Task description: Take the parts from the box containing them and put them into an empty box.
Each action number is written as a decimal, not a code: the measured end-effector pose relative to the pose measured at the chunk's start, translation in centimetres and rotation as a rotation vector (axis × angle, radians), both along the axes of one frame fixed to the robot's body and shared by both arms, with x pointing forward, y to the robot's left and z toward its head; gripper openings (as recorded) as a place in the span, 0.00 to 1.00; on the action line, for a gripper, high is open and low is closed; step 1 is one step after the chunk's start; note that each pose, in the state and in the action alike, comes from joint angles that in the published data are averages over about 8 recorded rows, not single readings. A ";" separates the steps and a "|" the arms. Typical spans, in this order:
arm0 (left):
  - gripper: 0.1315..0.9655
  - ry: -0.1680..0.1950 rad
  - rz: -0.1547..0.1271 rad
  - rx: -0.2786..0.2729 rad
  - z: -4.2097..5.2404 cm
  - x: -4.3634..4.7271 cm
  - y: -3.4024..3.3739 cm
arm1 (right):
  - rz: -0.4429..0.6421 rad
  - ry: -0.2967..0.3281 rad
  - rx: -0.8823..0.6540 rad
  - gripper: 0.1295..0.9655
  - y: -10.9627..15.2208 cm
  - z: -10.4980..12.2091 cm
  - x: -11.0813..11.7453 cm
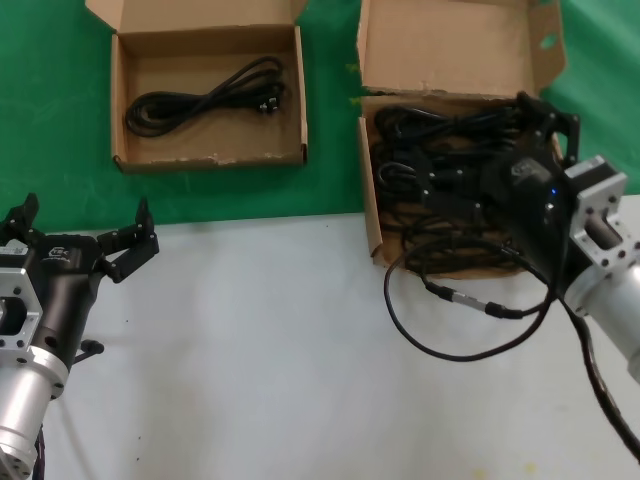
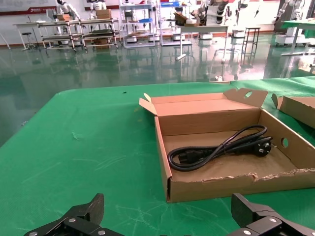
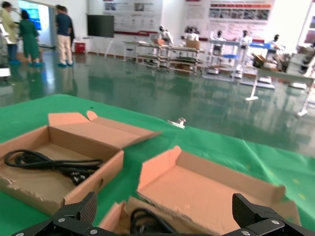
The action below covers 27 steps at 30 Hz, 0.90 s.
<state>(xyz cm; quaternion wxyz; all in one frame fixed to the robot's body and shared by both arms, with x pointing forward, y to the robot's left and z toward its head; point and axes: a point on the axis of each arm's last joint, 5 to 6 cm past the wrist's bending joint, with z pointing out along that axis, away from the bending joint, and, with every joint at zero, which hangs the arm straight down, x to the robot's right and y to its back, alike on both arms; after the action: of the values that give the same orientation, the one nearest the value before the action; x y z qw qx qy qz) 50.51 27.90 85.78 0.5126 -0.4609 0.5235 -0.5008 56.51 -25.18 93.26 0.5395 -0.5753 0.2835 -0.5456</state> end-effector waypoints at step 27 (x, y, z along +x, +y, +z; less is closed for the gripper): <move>1.00 0.007 0.012 -0.003 -0.22 -0.23 0.11 | -0.201 0.161 0.190 1.00 -2.3 -6.3 -4.4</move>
<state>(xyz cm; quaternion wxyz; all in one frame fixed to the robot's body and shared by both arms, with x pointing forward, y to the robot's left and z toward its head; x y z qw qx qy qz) 50.28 28.01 85.56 0.5132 -0.4665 0.5215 -0.4970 52.09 -27.45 86.98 0.5095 -0.5323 0.4323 -0.5198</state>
